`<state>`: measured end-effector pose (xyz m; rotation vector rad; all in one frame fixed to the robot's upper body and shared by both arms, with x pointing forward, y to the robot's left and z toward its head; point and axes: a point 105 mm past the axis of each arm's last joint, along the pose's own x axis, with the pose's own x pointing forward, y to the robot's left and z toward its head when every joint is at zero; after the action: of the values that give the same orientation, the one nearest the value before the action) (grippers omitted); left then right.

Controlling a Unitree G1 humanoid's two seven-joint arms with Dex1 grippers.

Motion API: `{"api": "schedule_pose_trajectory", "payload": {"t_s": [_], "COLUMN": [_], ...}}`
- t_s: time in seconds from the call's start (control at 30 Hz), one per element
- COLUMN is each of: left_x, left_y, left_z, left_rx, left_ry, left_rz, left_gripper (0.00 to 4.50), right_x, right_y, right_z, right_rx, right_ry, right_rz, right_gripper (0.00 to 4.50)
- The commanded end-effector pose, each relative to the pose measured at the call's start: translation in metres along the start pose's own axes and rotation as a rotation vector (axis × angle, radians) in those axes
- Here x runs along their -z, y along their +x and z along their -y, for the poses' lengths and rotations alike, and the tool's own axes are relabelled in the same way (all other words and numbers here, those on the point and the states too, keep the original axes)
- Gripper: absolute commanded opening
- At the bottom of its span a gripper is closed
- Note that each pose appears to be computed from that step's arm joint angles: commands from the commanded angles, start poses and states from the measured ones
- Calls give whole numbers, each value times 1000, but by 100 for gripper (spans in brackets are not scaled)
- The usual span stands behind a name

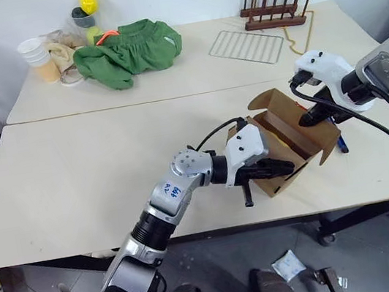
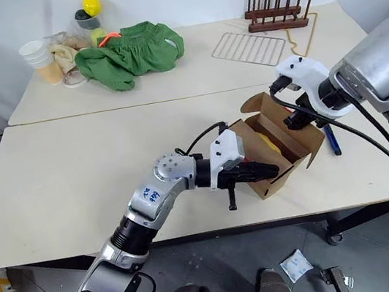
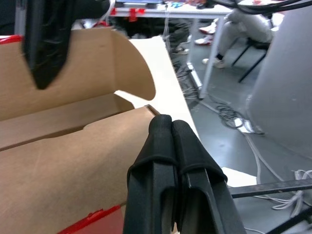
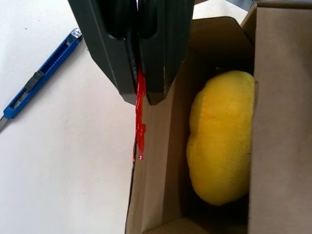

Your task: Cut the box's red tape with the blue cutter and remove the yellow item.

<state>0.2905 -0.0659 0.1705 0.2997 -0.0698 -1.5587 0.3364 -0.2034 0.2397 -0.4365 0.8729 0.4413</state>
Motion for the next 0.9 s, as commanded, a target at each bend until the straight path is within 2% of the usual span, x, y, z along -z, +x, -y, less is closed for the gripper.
{"api": "schedule_pose_trajectory", "payload": {"t_s": [0.03,0.53,0.73,0.9], "left_x": [18,50,56,53], "left_y": [-3,-42,-52,-55], "left_z": [-2,-2,-5,-9], "left_rx": [-48,-149,-201,-251], "left_ry": [-17,-145,-177,-195], "left_rz": [-93,-246,-264,-237], "left_gripper": [0,0,0,0], "right_x": [-5,13,28,29], "right_y": [-10,-24,-15,-4], "right_z": [2,18,34,35], "right_rx": [2,1,5,-2], "right_ry": [7,16,34,25], "right_rz": [50,19,-17,-19], "right_gripper": [3,3,3,3]}}
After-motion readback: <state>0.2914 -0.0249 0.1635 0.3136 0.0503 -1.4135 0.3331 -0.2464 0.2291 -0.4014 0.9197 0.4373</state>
